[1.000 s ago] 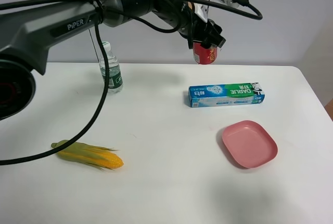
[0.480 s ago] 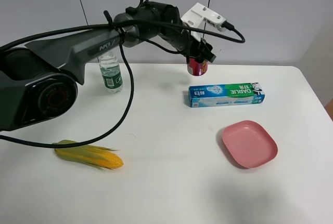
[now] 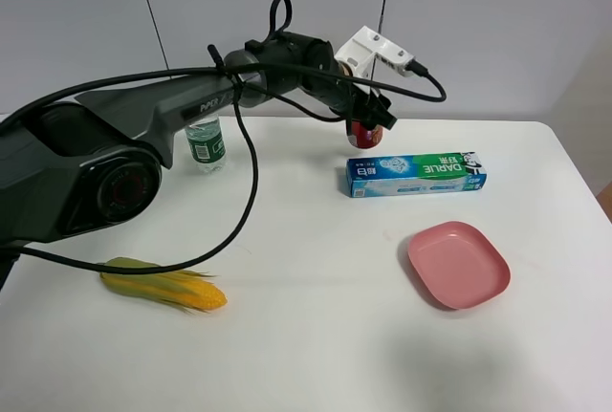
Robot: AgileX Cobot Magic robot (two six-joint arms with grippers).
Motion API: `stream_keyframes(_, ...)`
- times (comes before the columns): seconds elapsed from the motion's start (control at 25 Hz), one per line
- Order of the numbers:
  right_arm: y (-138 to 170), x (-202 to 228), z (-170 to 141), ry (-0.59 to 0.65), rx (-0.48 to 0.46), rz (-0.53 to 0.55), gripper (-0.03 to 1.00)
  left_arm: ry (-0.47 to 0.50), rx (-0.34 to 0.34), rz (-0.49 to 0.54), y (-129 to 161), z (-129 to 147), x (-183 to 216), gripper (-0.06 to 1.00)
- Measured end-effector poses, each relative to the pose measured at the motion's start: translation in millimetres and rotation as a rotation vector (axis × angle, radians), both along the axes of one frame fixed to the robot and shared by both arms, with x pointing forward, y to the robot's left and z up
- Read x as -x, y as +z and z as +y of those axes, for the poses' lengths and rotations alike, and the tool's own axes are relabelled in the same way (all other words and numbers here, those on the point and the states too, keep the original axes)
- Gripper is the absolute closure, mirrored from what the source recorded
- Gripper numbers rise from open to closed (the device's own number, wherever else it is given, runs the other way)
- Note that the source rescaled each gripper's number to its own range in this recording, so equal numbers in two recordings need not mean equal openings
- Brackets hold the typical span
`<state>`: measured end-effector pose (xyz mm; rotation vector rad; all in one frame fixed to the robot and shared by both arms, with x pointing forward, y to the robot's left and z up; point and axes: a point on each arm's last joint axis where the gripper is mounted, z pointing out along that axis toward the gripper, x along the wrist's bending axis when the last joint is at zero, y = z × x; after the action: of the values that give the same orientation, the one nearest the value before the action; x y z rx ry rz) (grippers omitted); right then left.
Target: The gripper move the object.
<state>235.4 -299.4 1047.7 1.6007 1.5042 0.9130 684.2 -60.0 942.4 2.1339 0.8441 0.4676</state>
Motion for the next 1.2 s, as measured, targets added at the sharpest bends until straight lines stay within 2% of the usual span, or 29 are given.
stream_keyframes(0.16,0.0,0.0,0.0,0.0,0.0,0.0,-0.03,-0.003,-0.016,0.017,-12.0,-0.4,-0.4,0.9)
stream_keyframes(0.76,-0.2,-0.1,0.0,0.0,0.0,0.001,-0.03,-0.02,-0.031,-0.005,-23.5,-1.9,-2.7,0.9)
stream_keyframes(0.8,-0.2,-0.1,0.0,0.0,0.0,0.001,-0.03,-0.02,-0.031,-0.005,-24.8,-2.0,-2.9,0.87)
stream_keyframes(0.84,-0.2,-0.1,0.0,0.0,0.0,0.001,-0.03,-0.018,-0.024,-0.015,-24.6,-2.4,-3.6,0.76)
stream_keyframes(0.92,-0.2,-0.1,0.0,0.0,0.0,0.001,-0.03,-0.01,0.003,-0.044,-20.4,-3.6,-5.8,0.39)
stream_keyframes(0.96,-0.2,-0.1,0.0,0.0,0.0,0.001,-0.03,-0.007,0.013,-0.056,-18.1,-4.1,-6.5,0.27)
stream_keyframes(1.04,-0.2,-0.1,0.0,0.0,0.0,0.001,-0.03,-0.003,0.023,-0.059,-17.3,-4.4,-6.9,0.17)
stream_keyframes(1.2,-0.2,-0.1,0.0,0.0,0.0,0.001,-0.03,0.003,0.036,-0.048,-17.2,-4.9,-6.6,0.12)
